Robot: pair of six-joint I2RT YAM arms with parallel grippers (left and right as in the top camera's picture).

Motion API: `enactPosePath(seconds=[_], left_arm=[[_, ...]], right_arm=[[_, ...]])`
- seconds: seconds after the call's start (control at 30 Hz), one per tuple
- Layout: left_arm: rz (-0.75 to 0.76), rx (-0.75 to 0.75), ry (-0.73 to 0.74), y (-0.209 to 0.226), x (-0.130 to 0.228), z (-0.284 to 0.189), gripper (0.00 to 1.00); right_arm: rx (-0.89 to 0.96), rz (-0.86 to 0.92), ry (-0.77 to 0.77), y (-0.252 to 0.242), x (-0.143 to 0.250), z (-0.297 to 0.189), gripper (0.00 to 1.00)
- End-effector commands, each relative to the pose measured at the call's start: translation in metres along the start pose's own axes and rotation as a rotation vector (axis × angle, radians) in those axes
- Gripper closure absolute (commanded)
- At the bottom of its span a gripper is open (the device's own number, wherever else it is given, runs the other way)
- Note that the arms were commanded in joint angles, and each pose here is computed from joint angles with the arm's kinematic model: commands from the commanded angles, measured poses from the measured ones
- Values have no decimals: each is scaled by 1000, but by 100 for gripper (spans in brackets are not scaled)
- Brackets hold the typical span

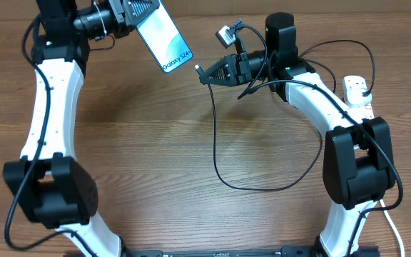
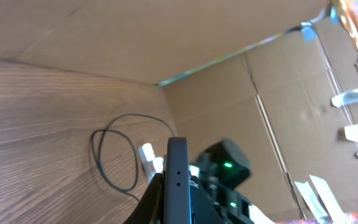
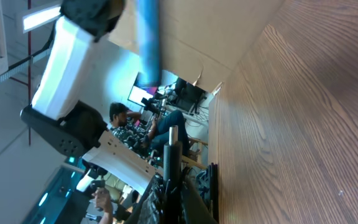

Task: Plug charger to phone and switch on socket
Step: 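Raise the USB-C plug with the right gripper toward the phone's bottom end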

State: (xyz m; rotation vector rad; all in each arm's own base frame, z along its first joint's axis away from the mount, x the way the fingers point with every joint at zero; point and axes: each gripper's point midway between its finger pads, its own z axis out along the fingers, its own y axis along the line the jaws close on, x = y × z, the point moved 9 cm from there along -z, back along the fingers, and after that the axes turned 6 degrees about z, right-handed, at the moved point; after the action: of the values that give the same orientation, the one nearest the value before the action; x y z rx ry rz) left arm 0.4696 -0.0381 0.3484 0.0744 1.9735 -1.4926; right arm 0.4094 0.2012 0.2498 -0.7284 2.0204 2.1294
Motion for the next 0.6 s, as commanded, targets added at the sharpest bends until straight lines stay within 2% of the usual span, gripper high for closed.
enactPosePath(seconds=[0.0, 0.2, 0.57], left_arm=[[0, 24, 35, 25, 3, 12, 96], [-25, 52, 31, 51, -1, 23, 96], [-7, 156, -13, 29, -18, 23, 96]], right_arm=[[-24, -63, 21, 4, 0, -1, 96], [-25, -117, 20, -3, 6, -1, 96], [51, -133, -39, -9, 1, -1, 96]])
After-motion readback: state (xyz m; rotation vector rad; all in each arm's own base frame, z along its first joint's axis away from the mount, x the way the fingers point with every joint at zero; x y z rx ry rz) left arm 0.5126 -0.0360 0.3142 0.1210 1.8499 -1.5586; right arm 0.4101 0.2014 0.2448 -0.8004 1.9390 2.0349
